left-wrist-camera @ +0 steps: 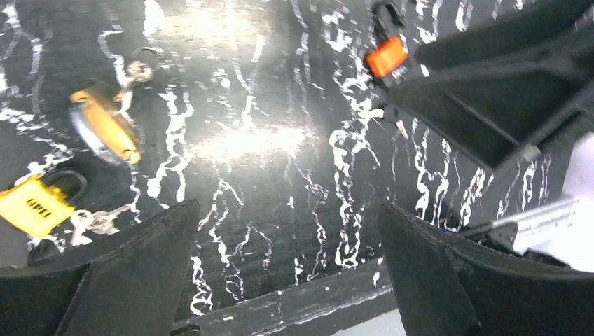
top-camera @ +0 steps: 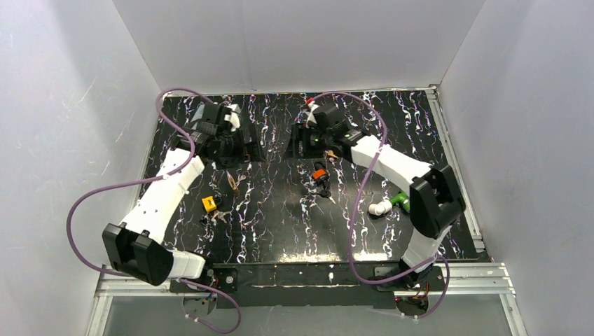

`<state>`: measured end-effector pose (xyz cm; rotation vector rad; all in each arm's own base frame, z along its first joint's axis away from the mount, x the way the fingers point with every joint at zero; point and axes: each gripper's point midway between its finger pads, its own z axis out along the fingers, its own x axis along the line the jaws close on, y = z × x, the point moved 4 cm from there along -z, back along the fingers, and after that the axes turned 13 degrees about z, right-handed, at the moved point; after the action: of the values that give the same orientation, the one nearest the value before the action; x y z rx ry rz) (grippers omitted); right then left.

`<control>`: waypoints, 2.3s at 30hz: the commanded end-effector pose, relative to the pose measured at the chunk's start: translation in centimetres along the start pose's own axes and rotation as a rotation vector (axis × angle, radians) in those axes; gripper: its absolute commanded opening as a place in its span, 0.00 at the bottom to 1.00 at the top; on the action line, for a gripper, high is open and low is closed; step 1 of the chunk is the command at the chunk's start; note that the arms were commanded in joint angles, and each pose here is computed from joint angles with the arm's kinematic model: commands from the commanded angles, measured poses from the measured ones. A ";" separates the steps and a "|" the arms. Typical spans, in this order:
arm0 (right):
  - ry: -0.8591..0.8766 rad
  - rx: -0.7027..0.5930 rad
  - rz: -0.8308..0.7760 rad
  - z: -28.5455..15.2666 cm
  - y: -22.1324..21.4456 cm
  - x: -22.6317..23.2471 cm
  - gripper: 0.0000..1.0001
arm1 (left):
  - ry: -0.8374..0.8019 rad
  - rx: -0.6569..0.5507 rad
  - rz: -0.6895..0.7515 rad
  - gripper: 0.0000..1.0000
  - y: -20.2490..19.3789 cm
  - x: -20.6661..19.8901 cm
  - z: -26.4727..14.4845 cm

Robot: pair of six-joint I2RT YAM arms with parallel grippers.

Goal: Lock with the key
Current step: Pick up the lock from the center of the board.

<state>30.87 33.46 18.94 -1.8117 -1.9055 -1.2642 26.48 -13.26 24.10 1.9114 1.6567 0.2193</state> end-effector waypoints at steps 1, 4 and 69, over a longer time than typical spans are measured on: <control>-0.199 0.019 -0.091 -1.8 -0.8 -6.6 0.72 | -0.049 0.004 0.114 0.98 0.2 -3.2 -0.6; -0.264 0.020 -0.093 -2.4 -0.9 -9.2 0.73 | -0.073 0.011 0.160 0.98 0.3 -4.6 -0.4; 0.378 0.194 -0.252 -13.8 -3.9 3.7 0.01 | -0.228 -0.047 0.415 0.98 3.6 -8.1 -4.5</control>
<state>24.54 26.60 23.63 -1.4961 -2.0942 -1.2046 26.67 -19.06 29.40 2.1414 1.2099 0.2462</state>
